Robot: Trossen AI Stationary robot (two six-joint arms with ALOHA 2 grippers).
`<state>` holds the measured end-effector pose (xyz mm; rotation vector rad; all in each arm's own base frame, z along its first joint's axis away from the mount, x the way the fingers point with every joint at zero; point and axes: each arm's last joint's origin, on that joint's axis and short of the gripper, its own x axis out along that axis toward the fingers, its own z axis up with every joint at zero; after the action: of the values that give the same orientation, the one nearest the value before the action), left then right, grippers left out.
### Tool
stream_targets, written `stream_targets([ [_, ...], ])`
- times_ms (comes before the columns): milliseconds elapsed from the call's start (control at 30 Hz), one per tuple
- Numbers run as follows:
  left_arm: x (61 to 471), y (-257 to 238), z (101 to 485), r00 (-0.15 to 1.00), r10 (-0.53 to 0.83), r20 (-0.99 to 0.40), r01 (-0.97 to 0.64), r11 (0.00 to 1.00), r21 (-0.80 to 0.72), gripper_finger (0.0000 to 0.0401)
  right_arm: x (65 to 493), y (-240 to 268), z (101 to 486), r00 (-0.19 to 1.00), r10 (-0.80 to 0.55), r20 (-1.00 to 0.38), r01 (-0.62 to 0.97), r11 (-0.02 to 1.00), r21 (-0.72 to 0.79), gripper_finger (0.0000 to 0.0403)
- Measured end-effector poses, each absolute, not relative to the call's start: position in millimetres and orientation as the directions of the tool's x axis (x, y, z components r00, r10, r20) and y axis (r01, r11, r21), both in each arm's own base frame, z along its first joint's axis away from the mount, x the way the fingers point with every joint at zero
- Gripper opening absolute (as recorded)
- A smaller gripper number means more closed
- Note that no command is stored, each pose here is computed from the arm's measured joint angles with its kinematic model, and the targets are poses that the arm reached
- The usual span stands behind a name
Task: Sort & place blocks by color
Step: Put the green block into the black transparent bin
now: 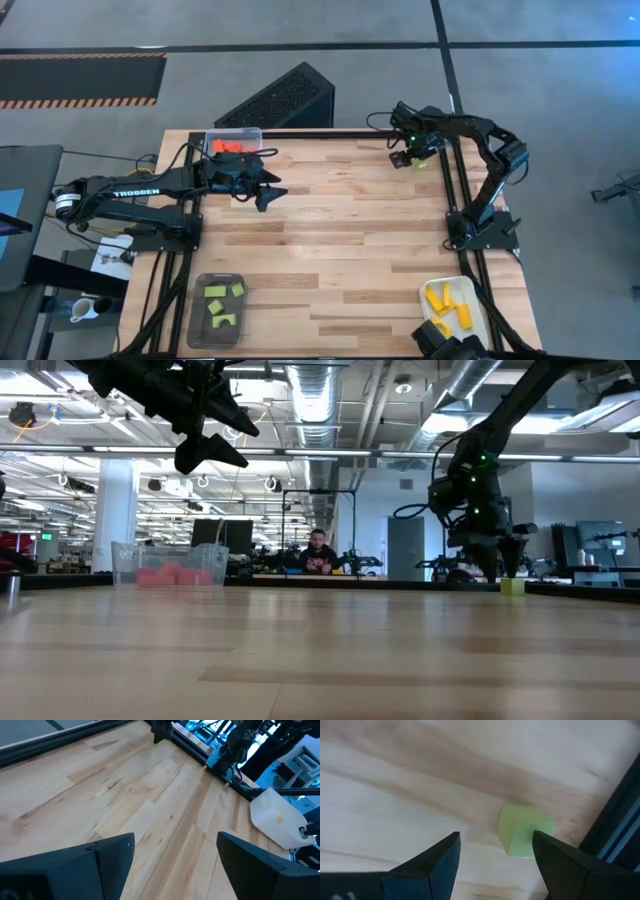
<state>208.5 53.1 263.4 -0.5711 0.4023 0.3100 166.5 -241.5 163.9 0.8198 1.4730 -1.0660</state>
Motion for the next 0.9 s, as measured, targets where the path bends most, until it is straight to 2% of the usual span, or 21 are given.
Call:
stream_targets([
  [233,209,53,263,0.880,0.156,-0.448,-0.378,0.801,-0.464,0.0265,178,-242,170,-0.083,-0.045,-0.996,0.915,0.393,-0.094,0.0271],
  [400,209,53,263,0.880,0.156,-0.448,-0.378,0.801,-0.464,0.0265,201,-242,184,0.103,-0.030,-0.994,0.892,0.445,0.079,0.0271],
  [467,209,53,263,0.880,0.155,-0.448,-0.378,0.801,-0.464,0.0265,210,-240,192,0.114,-0.049,-0.992,0.878,0.472,0.078,0.0271],
  [633,209,52,263,0.883,0.136,-0.449,-0.365,0.801,-0.474,0.0265,211,-228,223,0.047,-0.118,-0.992,0.874,0.486,-0.017,0.0271],
  [767,209,52,263,0.884,0.127,-0.450,-0.360,0.800,-0.481,0.0265,196,-212,240,0.012,-0.109,-0.994,0.905,0.425,-0.035,0.0271],
  [900,209,52,263,0.883,0.128,-0.451,-0.361,0.799,-0.480,0.0265,172,-184,246,0.003,-0.165,-0.986,0.956,0.291,-0.046,0.0271],
])
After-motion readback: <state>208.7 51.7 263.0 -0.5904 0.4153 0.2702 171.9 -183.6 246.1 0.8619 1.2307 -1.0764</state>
